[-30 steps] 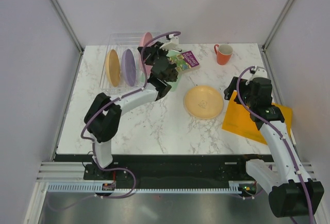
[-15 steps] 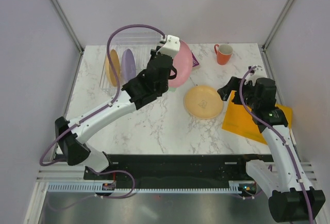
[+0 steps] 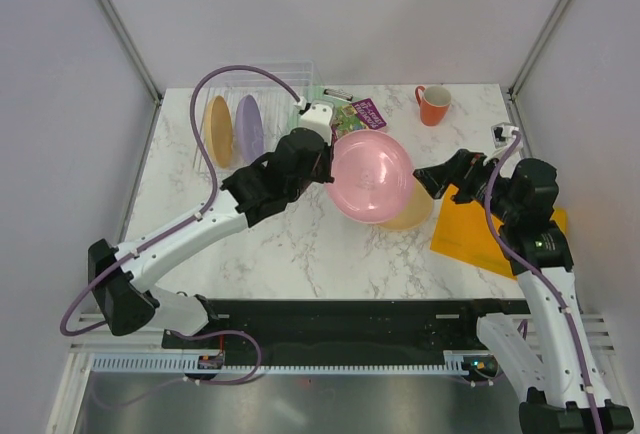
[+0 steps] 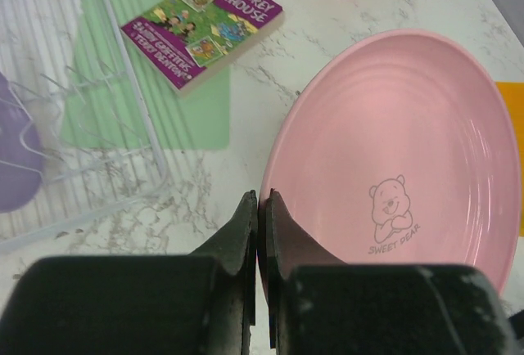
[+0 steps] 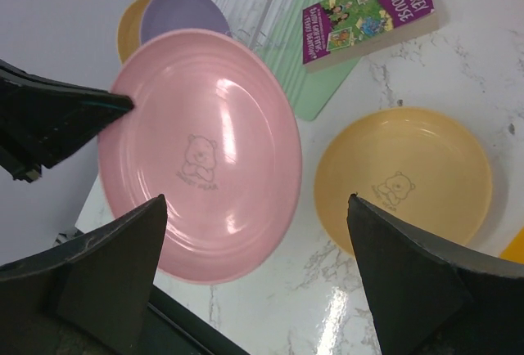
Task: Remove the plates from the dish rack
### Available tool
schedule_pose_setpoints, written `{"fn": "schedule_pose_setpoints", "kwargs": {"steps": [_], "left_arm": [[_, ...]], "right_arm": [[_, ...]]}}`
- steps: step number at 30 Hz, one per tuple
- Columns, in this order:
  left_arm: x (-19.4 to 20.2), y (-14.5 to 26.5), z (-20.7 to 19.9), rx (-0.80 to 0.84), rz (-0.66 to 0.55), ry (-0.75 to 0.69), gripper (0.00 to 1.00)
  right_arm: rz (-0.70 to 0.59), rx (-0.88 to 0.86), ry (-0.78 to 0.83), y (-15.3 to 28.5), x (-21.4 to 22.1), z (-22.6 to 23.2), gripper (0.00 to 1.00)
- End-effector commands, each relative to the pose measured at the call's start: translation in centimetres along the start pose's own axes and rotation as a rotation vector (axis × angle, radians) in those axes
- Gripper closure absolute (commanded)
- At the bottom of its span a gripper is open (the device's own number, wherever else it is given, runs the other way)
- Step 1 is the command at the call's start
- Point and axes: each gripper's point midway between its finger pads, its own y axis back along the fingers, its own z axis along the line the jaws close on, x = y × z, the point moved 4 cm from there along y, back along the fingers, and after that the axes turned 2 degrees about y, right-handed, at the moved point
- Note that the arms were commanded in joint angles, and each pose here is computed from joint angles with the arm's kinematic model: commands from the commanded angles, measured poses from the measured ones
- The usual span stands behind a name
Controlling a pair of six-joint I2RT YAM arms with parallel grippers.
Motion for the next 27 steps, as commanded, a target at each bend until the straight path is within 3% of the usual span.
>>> {"fn": "schedule_pose_setpoints", "kwargs": {"steps": [1,12,18,21,24,27], "left_arm": [[-1.4,1.1,-1.6,0.112,-0.048,0.168,0.98],[-1.6,2.6,-1.4,0.158,-0.084,0.219,0.98],[-1.4,2.8,-1.6,0.192,-0.096,0.235,0.98],[-1.1,2.4,-2.0,0.213,-0.089,0.239,0.98],[-0.7,2.0,-2.3,0.222,-0.077,0.243,0.98],[-0.4,1.7,-2.2,0.209,-0.07,0.245,0.98]], "right_arm": [[-0.015,-0.077,-0.025,-0.1,-0.1,1.1,0.02],[0.042,-0.027,-0.059,-1.3,2.2,-1.0,0.02],[0.082,-0.129,-0.095,-2.4,3.3,-0.4,0.07],[0.109,-0.181,-0.099,-2.9,3.6,0.3,0.21],[0.12,-0.227,-0.097,-3.1,3.7,1.1,0.41],[0.113,-0.245,-0.096,-3.0,3.5,1.4,0.72]]}}
